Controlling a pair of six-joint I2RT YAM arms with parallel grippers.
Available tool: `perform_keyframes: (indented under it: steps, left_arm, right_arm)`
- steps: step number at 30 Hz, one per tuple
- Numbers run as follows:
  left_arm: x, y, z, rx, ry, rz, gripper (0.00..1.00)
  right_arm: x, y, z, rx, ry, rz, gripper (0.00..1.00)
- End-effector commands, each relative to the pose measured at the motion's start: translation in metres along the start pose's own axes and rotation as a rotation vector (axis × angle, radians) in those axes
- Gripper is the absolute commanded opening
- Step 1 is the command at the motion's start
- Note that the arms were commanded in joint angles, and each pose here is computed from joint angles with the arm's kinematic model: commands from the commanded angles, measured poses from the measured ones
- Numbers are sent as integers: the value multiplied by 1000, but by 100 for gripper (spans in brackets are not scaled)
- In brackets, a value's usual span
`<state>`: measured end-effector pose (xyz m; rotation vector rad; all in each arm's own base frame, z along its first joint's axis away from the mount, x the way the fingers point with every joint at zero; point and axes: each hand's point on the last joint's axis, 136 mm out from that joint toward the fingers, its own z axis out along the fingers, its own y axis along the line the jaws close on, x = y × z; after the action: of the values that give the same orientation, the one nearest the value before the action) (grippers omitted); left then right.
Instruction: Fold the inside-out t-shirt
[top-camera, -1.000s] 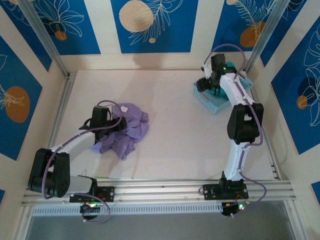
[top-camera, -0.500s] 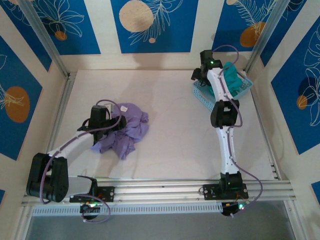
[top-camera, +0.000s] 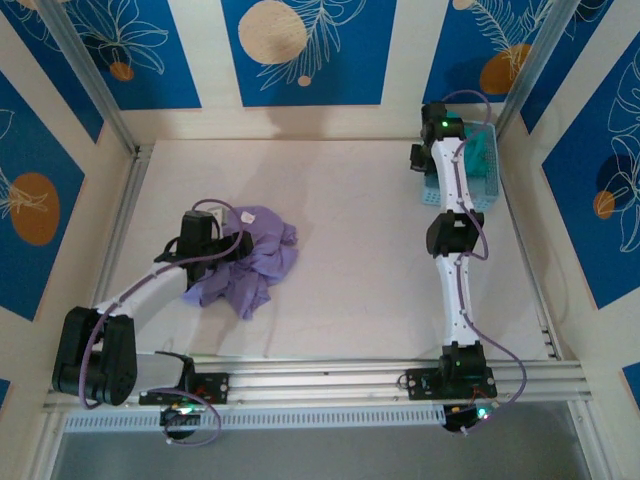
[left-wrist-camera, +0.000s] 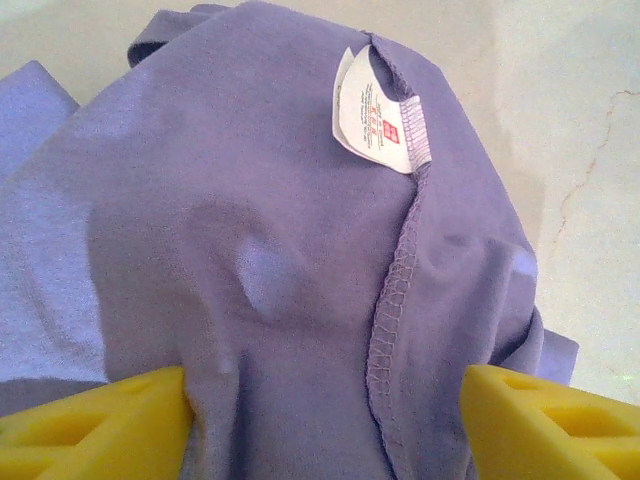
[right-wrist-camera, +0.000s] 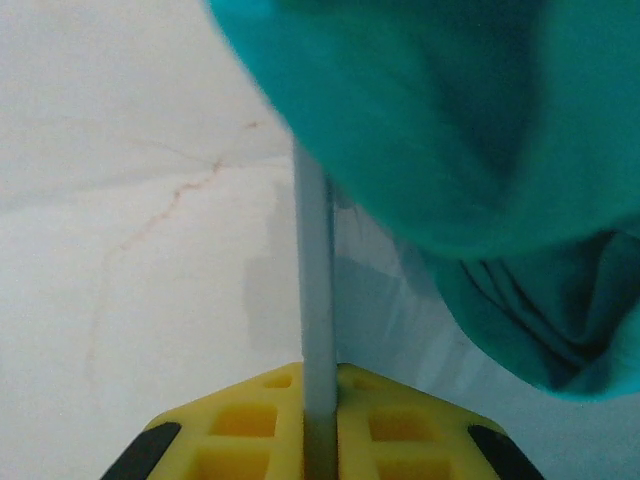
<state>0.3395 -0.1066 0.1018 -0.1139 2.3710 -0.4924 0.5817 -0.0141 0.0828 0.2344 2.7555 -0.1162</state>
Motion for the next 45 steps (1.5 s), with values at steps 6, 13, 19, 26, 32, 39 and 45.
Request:
perform_keyframes:
  steps: [6, 13, 19, 26, 32, 39, 45]
  left_arm:
    - [4, -2, 2, 4, 11, 26, 71]
    - [5, -1, 7, 2, 29, 27, 71]
    - [6, 0, 10, 1, 30, 24, 71]
    - [8, -5, 13, 29, 39, 9, 71]
    - [7, -6, 9, 30, 31, 17, 71]
    - [7, -4, 8, 20, 28, 23, 71]
    - [8, -6, 10, 34, 37, 16, 72]
  right_arm:
    - [6, -26, -19, -36, 39, -210, 12]
    - [0, -30, -36, -154, 14, -195, 13]
    - [-7, -38, -59, -230, -90, -174, 15]
    - [-2, -56, -50, -218, -163, -216, 13]
    - [-1, -79, -28, -115, -187, -275, 15]
    - [5, -95, -20, -125, -188, -237, 30]
    - [2, -102, -25, -88, -187, -186, 60]
